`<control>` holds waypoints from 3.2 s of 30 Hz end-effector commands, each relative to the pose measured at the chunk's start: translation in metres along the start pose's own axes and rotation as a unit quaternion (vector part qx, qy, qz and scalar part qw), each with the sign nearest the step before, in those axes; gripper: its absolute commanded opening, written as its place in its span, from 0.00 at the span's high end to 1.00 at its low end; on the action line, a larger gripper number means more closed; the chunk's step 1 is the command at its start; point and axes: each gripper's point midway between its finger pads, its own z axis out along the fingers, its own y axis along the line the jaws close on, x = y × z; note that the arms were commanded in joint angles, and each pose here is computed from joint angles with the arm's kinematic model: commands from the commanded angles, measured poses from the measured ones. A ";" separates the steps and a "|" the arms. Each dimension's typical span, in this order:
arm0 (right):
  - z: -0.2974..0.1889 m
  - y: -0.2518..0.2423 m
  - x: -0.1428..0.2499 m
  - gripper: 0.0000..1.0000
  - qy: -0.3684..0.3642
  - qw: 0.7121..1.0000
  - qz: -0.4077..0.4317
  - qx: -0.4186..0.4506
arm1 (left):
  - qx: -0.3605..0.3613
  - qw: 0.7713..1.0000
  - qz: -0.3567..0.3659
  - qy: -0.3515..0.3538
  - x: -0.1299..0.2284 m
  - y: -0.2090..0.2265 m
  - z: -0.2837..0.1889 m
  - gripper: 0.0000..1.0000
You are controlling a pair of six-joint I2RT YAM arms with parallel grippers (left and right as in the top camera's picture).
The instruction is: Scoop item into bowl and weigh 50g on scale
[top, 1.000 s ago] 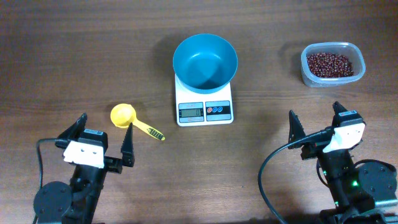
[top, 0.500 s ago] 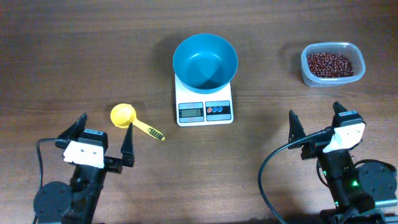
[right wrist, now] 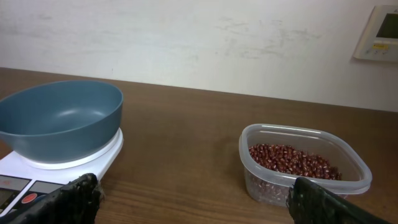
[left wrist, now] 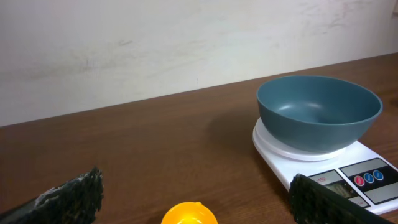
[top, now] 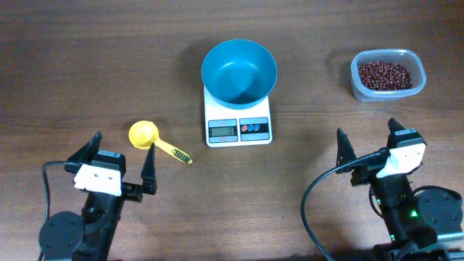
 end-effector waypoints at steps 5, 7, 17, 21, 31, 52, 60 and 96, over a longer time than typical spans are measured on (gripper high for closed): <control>0.000 0.001 0.002 0.01 0.002 1.000 0.002 -0.002 | -0.008 1.000 -0.007 0.002 0.003 0.003 0.000 0.01; 0.000 0.001 0.002 0.01 0.002 1.000 0.002 -0.002 | -0.008 1.000 -0.007 0.002 0.003 0.003 0.000 0.01; 0.000 0.001 0.002 0.01 0.002 1.000 0.002 -0.002 | -0.008 1.000 -0.007 0.002 0.003 0.003 0.000 0.01; 0.000 0.001 0.002 0.01 0.002 1.000 0.002 -0.002 | -0.008 1.000 -0.007 0.002 0.003 0.003 0.000 0.01; 0.000 0.001 0.002 0.01 0.002 1.000 0.002 -0.002 | -0.008 1.000 -0.007 0.002 0.003 0.003 0.000 0.01; 0.000 0.001 0.002 0.01 0.002 1.000 0.002 -0.002 | 0.128 0.984 -0.102 -0.066 -0.094 -0.037 -0.034 0.01; 0.000 0.001 0.002 0.01 0.002 1.000 0.002 -0.002 | 0.066 0.980 -0.149 0.110 -0.120 -0.015 -0.044 0.01; 0.000 0.001 0.002 0.01 0.002 1.000 0.002 -0.002 | -0.121 0.863 -0.320 0.372 -0.028 0.018 -0.042 0.01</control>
